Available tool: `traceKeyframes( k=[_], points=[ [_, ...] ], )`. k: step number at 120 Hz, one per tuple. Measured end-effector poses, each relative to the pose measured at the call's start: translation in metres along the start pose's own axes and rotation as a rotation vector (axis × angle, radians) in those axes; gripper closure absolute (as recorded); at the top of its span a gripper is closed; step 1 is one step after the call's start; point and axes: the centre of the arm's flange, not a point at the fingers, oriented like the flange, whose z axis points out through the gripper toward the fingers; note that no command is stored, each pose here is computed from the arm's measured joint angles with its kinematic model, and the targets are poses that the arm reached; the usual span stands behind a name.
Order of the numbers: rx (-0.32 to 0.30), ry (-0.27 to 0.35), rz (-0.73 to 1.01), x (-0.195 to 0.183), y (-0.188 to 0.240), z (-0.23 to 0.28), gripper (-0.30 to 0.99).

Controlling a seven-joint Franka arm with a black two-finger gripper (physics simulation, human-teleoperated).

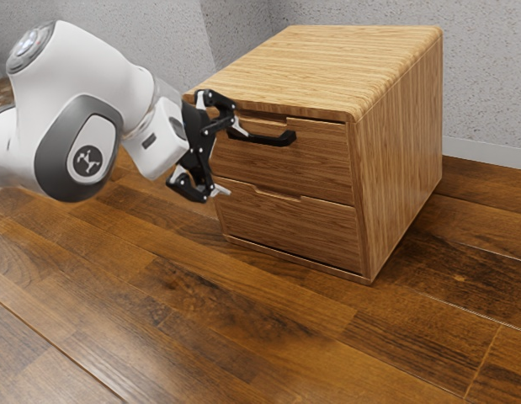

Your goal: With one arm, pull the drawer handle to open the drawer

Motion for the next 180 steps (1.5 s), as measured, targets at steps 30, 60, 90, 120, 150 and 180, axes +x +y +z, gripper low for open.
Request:
traceKeyframes(
  k=[30,60,90,120,150,180],
  points=[
    [0.001,-0.012,-0.02,-0.012,-0.003,0.003,0.0],
    [0.004,-0.023,-0.034,-0.021,-0.004,0.002,0.0],
    [-0.003,-0.022,-0.033,-0.02,-0.003,0.007,0.0],
    [-0.006,-0.024,-0.036,-0.021,-0.003,0.009,0.0],
    [0.001,-0.015,-0.027,-0.014,-0.005,0.005,0.0],
    [-0.003,-0.019,-0.033,-0.018,-0.003,0.007,0.0]
  ],
)
